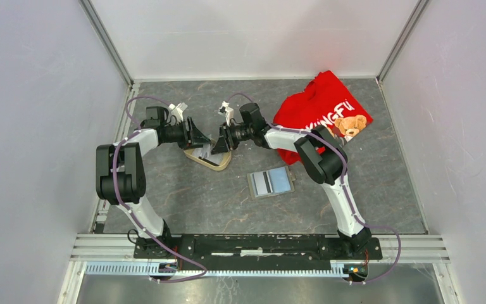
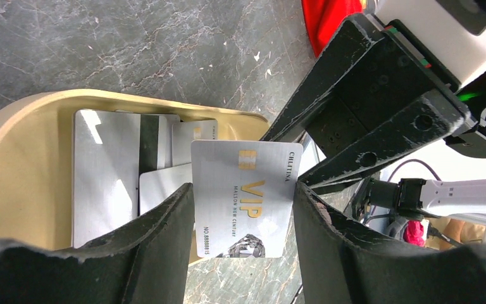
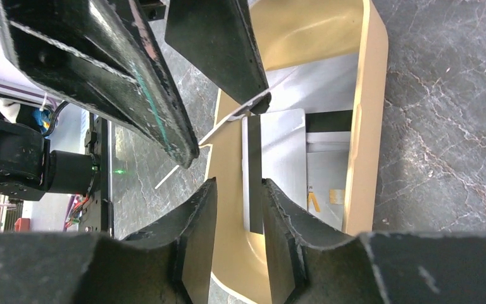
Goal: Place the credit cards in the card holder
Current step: Pick up the credit card from the storage box.
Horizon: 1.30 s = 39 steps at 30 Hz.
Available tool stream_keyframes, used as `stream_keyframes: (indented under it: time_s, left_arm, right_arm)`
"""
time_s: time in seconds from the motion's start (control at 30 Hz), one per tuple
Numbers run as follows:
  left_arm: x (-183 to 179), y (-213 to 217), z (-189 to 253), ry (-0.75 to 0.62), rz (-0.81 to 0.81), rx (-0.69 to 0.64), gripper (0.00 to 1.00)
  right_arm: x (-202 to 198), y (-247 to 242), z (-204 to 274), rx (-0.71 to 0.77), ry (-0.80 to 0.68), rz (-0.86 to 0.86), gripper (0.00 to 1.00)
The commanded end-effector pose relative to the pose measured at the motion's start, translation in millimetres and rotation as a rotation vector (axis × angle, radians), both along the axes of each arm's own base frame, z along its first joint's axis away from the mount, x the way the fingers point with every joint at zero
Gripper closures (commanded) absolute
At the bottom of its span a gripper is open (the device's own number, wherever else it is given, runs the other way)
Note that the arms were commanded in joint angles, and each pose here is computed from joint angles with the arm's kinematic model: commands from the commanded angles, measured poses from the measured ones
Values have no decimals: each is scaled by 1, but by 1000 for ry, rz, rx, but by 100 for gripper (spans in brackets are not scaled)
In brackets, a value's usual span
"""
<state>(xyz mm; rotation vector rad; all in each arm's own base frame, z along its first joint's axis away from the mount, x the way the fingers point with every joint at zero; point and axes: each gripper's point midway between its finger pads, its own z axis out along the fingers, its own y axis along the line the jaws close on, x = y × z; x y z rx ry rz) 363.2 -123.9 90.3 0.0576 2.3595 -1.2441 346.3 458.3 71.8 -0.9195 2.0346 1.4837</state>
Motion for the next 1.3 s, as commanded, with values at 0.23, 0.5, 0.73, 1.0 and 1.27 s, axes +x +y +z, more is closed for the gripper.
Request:
stream_keyframes:
  time_s: [0.23,0.5,0.73,1.0,1.27]
  left_arm:
    - [3,-2,13,1,10,-55,47]
    - [10,3,33,-59,25,-102,54]
    - [7,-5,71,-145,-3,-188,55]
    - [-29,-61,152,-373,-185,-313,55]
    - [-71,-139,206,-424,-211,-543,66]
  right_arm:
    - [16,5,17,20,-82,0,61]
    - [19,-16,59,40,-225,28,44]
    - [-13,-47,95,85,-379,149,32]
    - [-61,-119,144,60,-553,211,29]
    - [-92,-204,159,63,-655,68,24]
